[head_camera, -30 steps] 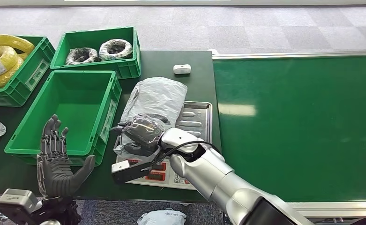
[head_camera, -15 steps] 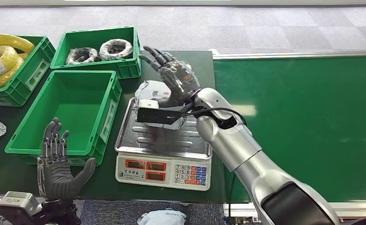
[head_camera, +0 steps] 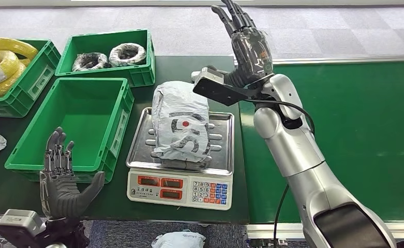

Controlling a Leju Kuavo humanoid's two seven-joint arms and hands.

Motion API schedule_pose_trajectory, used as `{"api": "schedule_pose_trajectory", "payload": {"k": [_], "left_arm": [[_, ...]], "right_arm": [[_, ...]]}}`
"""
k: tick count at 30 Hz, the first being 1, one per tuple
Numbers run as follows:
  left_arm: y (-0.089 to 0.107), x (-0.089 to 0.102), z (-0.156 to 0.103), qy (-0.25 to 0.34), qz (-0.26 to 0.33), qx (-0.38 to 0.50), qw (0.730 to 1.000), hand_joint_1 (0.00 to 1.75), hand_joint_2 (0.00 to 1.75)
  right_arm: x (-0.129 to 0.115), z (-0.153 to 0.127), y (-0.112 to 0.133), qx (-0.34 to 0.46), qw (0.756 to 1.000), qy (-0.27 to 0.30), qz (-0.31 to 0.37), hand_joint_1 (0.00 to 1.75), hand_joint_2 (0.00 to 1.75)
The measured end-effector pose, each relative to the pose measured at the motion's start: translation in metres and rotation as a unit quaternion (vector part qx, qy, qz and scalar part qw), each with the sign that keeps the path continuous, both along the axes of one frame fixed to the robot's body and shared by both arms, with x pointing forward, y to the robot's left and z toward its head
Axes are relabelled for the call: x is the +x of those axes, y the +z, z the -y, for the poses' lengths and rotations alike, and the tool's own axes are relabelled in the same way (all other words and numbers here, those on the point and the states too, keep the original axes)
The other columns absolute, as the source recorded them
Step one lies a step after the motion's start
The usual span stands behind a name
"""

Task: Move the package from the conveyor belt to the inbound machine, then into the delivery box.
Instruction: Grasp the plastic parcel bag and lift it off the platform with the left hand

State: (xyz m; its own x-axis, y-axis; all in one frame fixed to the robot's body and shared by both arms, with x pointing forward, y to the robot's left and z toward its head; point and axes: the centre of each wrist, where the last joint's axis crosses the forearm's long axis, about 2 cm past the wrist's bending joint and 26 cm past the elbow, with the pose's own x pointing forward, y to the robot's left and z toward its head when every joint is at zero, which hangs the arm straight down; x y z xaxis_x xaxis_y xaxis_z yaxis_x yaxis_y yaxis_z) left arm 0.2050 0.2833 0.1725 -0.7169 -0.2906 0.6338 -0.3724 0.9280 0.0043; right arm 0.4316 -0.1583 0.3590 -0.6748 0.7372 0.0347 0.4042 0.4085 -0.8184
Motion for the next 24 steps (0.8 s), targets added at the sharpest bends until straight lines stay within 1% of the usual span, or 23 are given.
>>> {"api": "schedule_pose_trajectory", "payload": {"k": [7, 10, 12, 14, 16, 18, 20, 22, 24], "left_arm": [[0.012, 0.013, 0.003, 0.006, 0.025, 0.016, 1.0, 0.0, 1.75], [0.02, 0.02, 0.006, 0.028, 0.027, 0.059, 0.998, 0.0, 1.75], [0.03, 0.033, 0.011, 0.05, 0.014, 0.126, 0.991, 0.0, 1.75], [0.045, 0.052, 0.02, 0.073, -0.001, 0.199, 0.977, 0.0, 1.75], [0.056, 0.07, 0.033, 0.084, -0.009, 0.25, 0.964, 0.0, 1.75], [0.066, 0.088, 0.047, 0.09, -0.024, 0.311, 0.946, 0.0, 1.75], [0.075, 0.111, 0.064, 0.101, -0.046, 0.384, 0.917, 0.0, 1.75], [0.082, 0.135, 0.083, 0.106, -0.064, 0.455, 0.882, 0.0, 1.75], [0.084, 0.159, 0.105, 0.104, -0.079, 0.532, 0.837, 0.0, 1.75]], "right_arm": [[-0.005, 0.021, 0.002, 0.029, 0.999, -0.021, 0.017, 0.0, 1.75], [-0.011, 0.029, 0.0, 0.06, 0.997, -0.029, 0.03, 0.0, 1.75], [-0.019, 0.037, -0.006, 0.095, 0.994, -0.03, 0.04, 0.0, 1.75], [-0.031, 0.043, -0.02, 0.127, 0.99, -0.027, 0.05, 0.0, 1.75], [-0.044, 0.045, -0.035, 0.147, 0.988, -0.022, 0.051, 0.0, 1.75], [-0.056, 0.045, -0.049, 0.164, 0.985, -0.016, 0.048, 0.0, 1.75], [-0.068, 0.042, -0.06, 0.185, 0.982, -0.003, 0.043, 0.0, 1.75], [-0.079, 0.038, -0.07, 0.207, 0.978, 0.011, 0.036, 0.0, 1.75], [-0.089, 0.033, -0.079, 0.225, 0.974, 0.024, 0.026, 0.0, 1.75]]}}
